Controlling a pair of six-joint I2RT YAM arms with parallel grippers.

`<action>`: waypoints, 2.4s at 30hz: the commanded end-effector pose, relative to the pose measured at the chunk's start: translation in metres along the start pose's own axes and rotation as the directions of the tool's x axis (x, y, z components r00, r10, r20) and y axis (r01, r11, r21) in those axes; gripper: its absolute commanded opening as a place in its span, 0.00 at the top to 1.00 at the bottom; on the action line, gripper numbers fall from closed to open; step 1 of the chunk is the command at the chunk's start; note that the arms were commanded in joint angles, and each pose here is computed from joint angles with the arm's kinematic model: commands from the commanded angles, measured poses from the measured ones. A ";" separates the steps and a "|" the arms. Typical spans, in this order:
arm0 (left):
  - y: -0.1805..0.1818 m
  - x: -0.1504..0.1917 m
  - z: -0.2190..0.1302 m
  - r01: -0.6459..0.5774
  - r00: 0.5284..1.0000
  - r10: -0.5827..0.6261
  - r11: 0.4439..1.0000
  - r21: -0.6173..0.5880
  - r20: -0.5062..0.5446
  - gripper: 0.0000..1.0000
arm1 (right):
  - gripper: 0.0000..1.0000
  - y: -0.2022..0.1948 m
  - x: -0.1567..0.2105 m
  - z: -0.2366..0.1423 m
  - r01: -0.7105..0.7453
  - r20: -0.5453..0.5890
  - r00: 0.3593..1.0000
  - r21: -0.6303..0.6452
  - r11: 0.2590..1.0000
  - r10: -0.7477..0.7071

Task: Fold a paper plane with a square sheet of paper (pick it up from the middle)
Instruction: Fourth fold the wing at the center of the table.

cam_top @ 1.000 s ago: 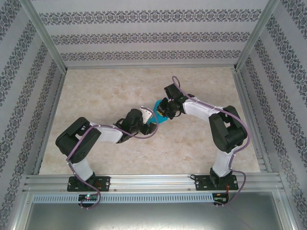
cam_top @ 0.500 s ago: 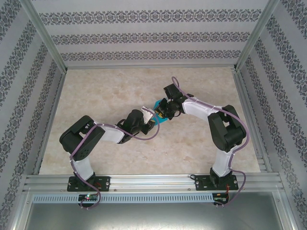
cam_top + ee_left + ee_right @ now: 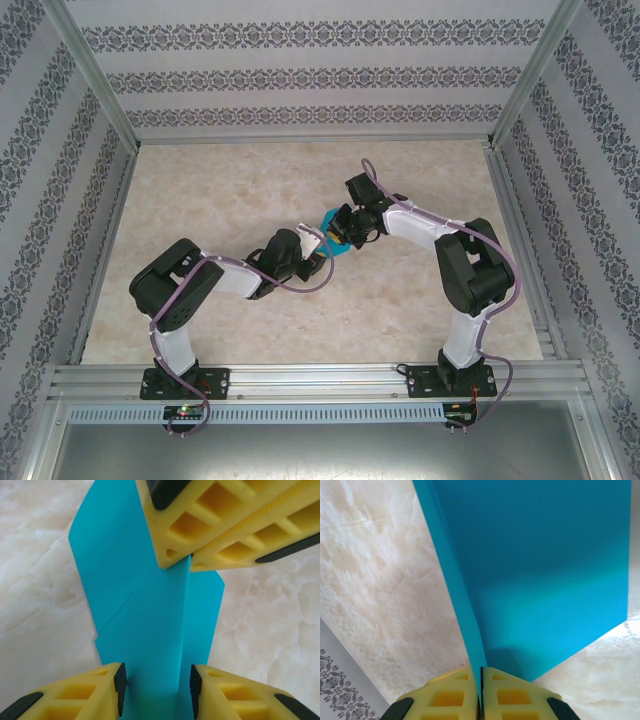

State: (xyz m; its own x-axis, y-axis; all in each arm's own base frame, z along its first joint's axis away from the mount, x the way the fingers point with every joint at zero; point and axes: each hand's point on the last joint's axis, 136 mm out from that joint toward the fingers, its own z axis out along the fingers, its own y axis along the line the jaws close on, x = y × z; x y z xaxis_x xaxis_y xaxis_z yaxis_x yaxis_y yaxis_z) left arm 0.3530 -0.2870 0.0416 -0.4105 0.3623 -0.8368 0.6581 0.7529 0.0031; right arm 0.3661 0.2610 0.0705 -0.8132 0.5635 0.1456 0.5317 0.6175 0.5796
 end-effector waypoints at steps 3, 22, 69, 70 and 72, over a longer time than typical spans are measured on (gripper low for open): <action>-0.007 -0.018 0.005 -0.009 0.998 0.008 1.000 0.022 0.054 0.63 | 0.90 0.004 0.003 -0.001 -0.004 -0.024 1.000 -0.004 1.000 0.004; -0.015 -0.015 0.008 0.038 0.998 -0.041 0.997 0.074 0.038 0.82 | 0.74 0.002 0.002 0.000 0.032 -0.040 0.999 0.004 0.999 -0.032; -0.045 0.000 0.022 0.744 0.664 -0.700 0.654 0.137 -0.264 0.95 | 0.55 -0.048 -0.020 -0.015 0.362 0.053 0.932 -0.216 0.907 -0.360; -0.046 0.000 0.023 0.754 0.653 -0.711 0.641 0.143 -0.261 0.95 | 0.55 -0.049 -0.021 -0.014 0.361 0.050 0.932 -0.211 0.908 -0.359; -0.047 -0.001 0.023 0.766 0.641 -0.722 0.624 0.155 -0.261 0.95 | 0.55 -0.049 -0.020 -0.012 0.360 0.039 0.932 -0.216 0.908 -0.360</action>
State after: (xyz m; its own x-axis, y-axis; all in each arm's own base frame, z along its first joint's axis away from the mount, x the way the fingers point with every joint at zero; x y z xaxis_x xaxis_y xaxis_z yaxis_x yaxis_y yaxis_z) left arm 0.3333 -0.3315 0.0259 -0.8978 -0.1057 -0.4274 0.2339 0.7081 -0.6663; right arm 0.3540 0.2118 0.0533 -0.9312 0.3509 -0.0991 0.1643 0.6464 0.7451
